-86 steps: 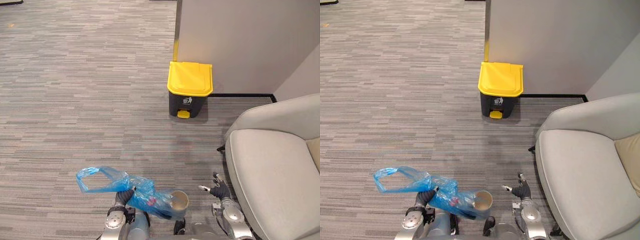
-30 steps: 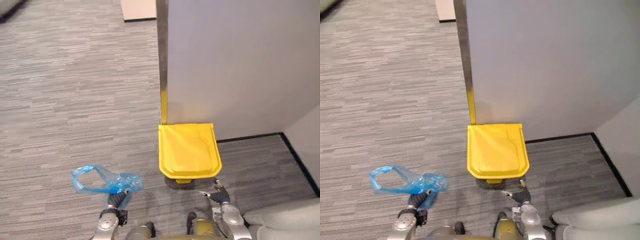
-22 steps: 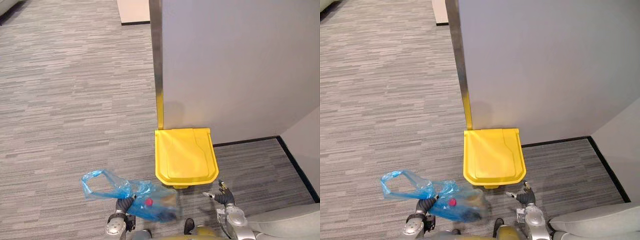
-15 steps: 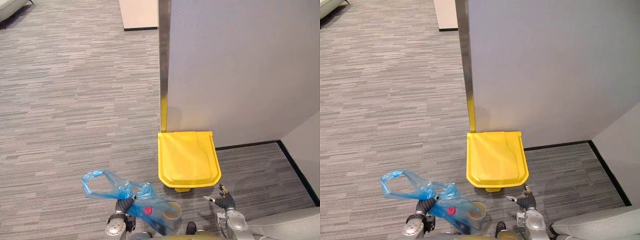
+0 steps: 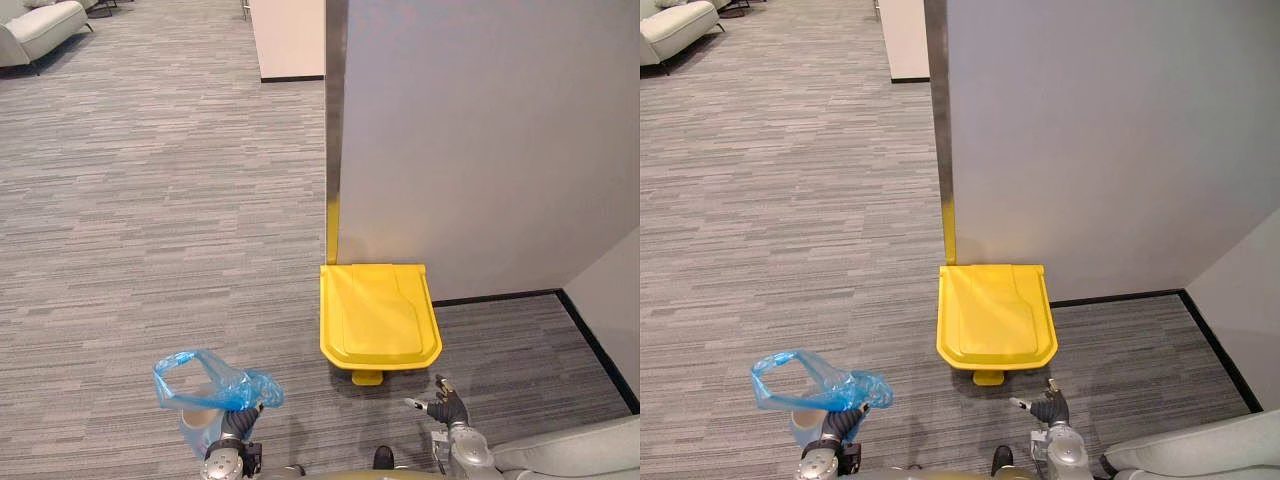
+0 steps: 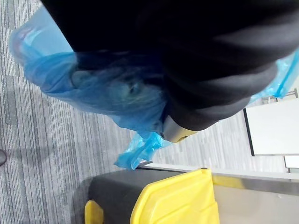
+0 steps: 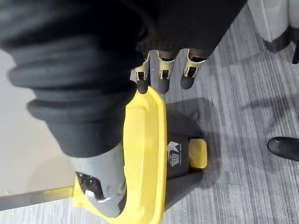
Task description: Gather rubbish on tea table into small bin, then transfer packed bag to large trash can.
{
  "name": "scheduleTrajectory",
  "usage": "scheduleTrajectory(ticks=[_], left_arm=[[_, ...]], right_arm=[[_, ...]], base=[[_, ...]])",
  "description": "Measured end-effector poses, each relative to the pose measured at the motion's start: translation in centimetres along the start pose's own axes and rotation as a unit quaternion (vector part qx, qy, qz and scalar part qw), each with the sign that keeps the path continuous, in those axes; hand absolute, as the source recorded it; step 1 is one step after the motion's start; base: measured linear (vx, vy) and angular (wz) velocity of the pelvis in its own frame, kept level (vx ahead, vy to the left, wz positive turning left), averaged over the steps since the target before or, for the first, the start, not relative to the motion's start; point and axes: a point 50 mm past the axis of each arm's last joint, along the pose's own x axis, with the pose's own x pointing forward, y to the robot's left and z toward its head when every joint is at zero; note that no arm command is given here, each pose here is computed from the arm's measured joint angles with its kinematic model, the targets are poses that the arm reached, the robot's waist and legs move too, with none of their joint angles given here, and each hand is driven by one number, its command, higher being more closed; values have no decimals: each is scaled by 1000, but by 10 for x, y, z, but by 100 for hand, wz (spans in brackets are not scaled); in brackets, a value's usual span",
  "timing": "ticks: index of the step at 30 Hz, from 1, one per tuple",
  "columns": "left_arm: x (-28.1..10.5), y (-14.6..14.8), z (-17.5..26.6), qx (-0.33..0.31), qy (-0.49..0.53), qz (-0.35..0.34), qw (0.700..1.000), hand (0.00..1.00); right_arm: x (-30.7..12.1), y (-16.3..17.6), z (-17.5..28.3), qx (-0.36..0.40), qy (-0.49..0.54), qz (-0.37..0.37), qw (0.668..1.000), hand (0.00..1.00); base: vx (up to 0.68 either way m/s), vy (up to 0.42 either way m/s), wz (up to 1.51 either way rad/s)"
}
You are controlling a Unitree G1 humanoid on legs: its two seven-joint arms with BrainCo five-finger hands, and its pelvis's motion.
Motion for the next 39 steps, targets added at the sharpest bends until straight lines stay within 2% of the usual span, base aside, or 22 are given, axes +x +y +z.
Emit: scheduleTrajectory(ticks=[6, 14, 20, 23, 26, 30, 39], left_arm=[[-4, 1, -7, -7, 11, 4, 1000, 100], [8, -1, 34, -12, -62, 2, 998, 100], [16, 7, 55, 2, -91, 8, 996, 100], [16, 5, 68, -1, -118, 5, 993, 100], [15, 8, 67, 0, -120, 9, 993, 100], [14, 2, 63, -6, -113, 3, 994, 100], [11, -8, 47, -15, -82, -15, 996, 100]], right_arm=[[4, 0, 7, -2, -10, -1, 1000, 0], [16, -2, 42, -4, -61, -4, 998, 0], [14, -10, 37, 14, -54, -26, 998, 0], [14, -19, 48, 32, -75, -46, 996, 0], [6, -37, 42, 66, -79, -93, 990, 0], [8, -47, 58, 65, -112, -99, 987, 0], [11, -42, 67, 72, -125, -100, 984, 0]], base=[[64, 18, -13], [57, 81, -9], [185, -28, 43], [246, -87, 27], [236, -87, 15], [185, -49, -19], [53, 10, -22]])
